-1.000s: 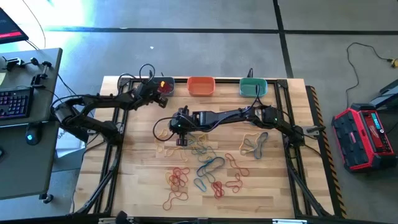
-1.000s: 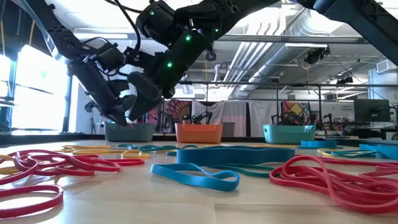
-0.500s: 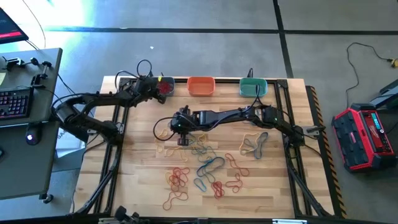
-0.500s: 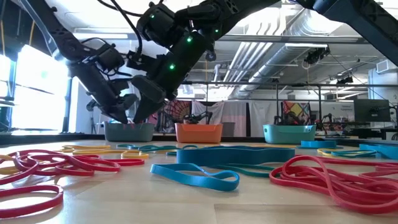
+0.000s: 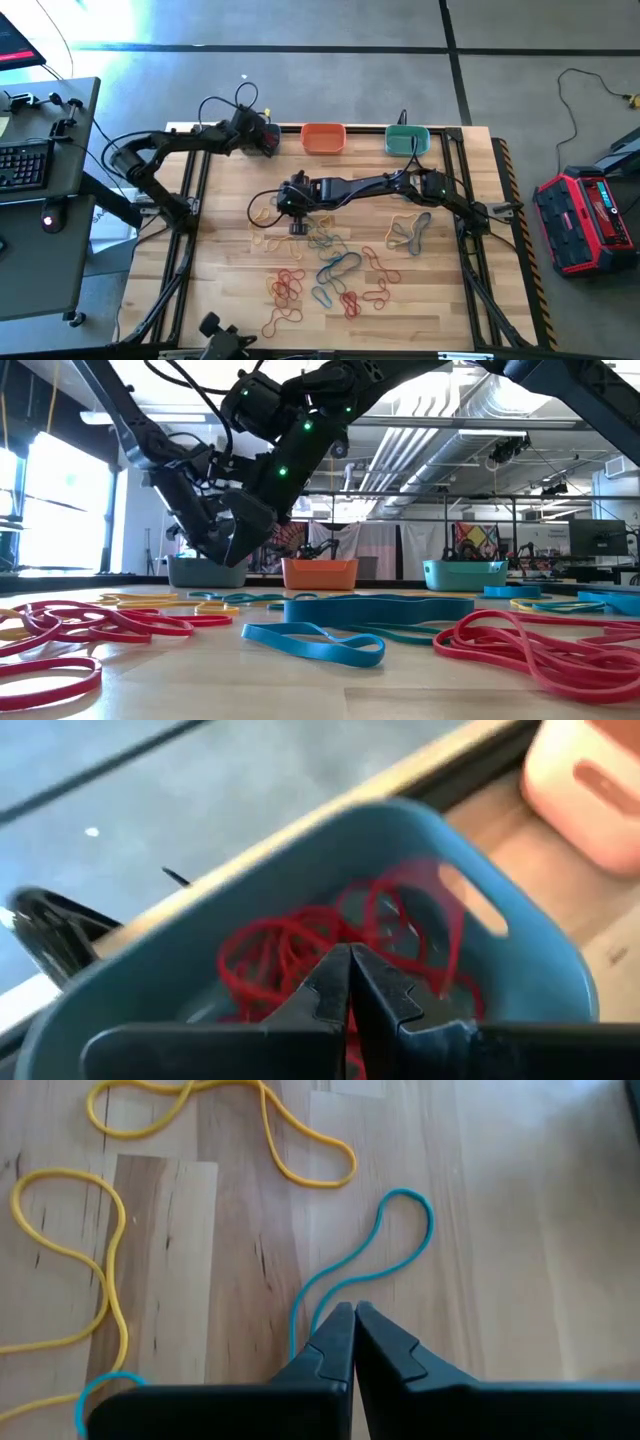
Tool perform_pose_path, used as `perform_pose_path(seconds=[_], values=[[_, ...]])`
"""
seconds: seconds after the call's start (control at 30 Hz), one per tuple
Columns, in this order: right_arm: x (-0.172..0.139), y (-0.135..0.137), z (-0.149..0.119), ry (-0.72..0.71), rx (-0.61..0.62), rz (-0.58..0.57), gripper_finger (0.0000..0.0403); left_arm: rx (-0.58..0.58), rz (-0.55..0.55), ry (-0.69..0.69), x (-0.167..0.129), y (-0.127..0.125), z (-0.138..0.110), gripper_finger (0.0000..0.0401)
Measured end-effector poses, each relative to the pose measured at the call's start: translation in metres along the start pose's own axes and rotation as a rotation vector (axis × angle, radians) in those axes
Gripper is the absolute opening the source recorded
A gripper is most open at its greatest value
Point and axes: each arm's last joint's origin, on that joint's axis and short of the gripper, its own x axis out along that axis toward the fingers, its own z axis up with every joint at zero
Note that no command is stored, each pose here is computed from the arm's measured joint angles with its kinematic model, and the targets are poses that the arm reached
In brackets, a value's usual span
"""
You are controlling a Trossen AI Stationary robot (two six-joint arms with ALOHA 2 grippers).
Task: Sort rubber bands into baskets
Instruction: Put the red rubber band into the blue bin
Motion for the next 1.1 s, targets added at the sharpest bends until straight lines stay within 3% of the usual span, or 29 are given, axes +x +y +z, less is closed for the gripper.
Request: perform_pose_path(seconds=[0.17, 0.47, 0.87, 1.1], values=[[0.0, -0.001, 0.0, 0.002, -0.006, 0.0, 0.0, 0.024, -0.009, -0.003, -0.007, -0.002, -0.002, 0.0023], [-0.002, -0.001, 0.001, -0.008, -0.041, -0.003, 0.0, 0.034, -0.057, -0.266, -0.058, -0.011, -0.012, 0.0074], [-0.001, -0.004, 0.007, -0.077, -0.004, -0.004, 0.0, 0.121, -0.268, -0.544, -0.127, -0.04, -0.037, 0.0078], [0.005, 0.0, -0.015, -0.146, 0.043, 0.008, 0.0, 0.146, -0.327, -0.639, -0.149, -0.045, -0.037, 0.0078]])
